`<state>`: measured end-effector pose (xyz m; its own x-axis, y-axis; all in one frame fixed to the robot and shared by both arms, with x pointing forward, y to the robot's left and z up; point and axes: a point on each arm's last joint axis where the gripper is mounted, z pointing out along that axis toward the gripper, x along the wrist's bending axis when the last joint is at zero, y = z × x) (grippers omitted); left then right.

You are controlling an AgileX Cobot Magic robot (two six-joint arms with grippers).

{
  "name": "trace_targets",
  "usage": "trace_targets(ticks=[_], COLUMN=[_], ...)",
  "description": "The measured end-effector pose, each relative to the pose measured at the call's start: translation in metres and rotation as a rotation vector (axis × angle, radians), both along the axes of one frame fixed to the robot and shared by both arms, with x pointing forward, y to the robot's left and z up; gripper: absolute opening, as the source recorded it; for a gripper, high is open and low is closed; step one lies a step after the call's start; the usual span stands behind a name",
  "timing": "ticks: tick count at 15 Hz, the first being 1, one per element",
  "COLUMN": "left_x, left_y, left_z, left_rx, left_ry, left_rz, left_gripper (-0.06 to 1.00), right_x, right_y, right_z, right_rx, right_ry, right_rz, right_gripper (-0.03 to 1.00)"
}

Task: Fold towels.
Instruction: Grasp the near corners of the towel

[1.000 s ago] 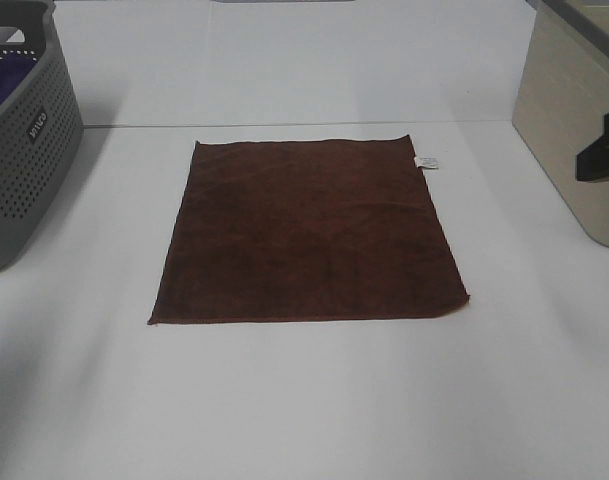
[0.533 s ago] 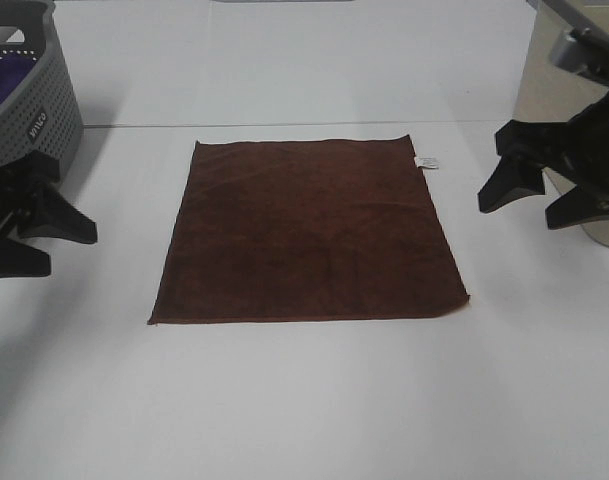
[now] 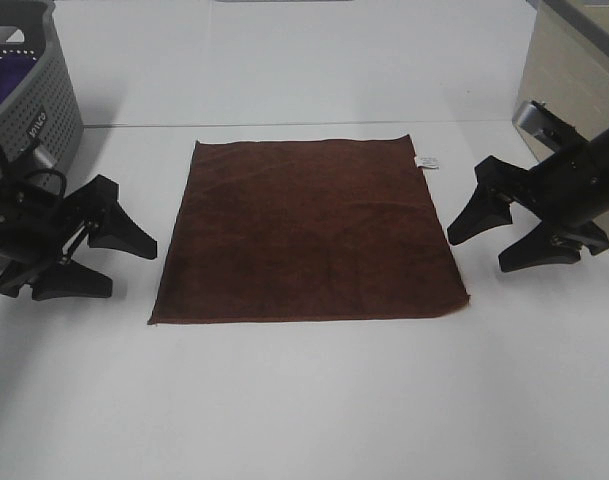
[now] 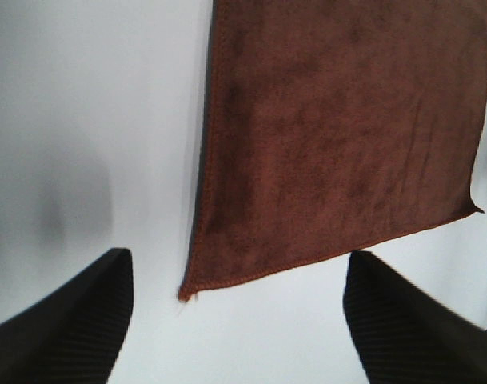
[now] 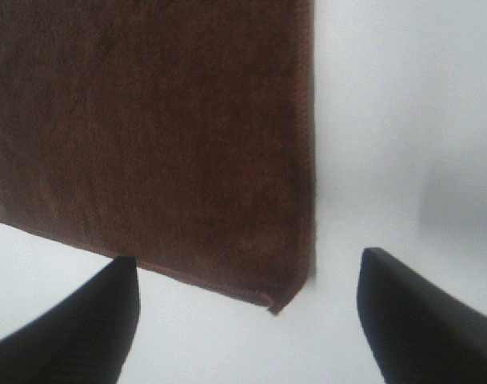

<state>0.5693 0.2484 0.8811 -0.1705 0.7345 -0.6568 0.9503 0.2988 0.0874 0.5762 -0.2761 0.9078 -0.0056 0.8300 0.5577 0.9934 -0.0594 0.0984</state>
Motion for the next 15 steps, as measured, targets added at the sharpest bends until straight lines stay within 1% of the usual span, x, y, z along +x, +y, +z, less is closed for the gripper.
trace_targets(ticks=[2,4,7,8,10,11,12,13,14,15], left_x=[0.003,0.010,0.018,0.024,0.027,0.027,0.027,0.027,0.026,0.026], left_y=[-0.004,-0.017,-0.040,-0.053,-0.065,-0.068,-0.068,-0.068,-0.067,-0.067], left_z=[-0.011,-0.021,-0.023,-0.026,-0.027,-0.028,-0.030,-0.032,-0.035,-0.036], left_rx=[-0.009,-0.019,-0.036,-0.049,-0.063,-0.064,-0.060,-0.051,-0.045,-0.038], left_ry=[0.024,0.028,0.011,0.005,0.005,0.010,0.014,0.022,0.034,0.039], left_rz=[-0.005,-0.043,-0.099,-0.125,-0.140,-0.140,-0.139,-0.135,-0.134,-0.136], left_gripper=[0.70,0.70,0.70,0.70,0.69,0.66,0.59,0.46,0.31,0.13], right_x=[0.004,0.009,0.014,0.018,0.021,0.022,0.021,0.021,0.020,0.020], right_y=[-0.005,-0.004,-0.002,0.002,0.016,0.022,0.026,0.027,0.027,0.026], right_z=[-0.012,-0.028,-0.035,-0.038,-0.042,-0.044,-0.047,-0.049,-0.051,-0.053], right_rx=[0.035,0.057,0.084,0.103,0.124,0.126,0.128,0.123,0.108,0.091], right_ry=[0.004,0.034,0.056,0.065,0.079,0.084,0.094,0.098,0.103,0.102], right_rz=[-0.016,0.005,0.010,0.019,0.052,0.067,0.075,0.078,0.085,0.090], right_gripper=[0.72,0.72,0.71,0.71,0.68,0.63,0.55,0.43,0.29,0.15])
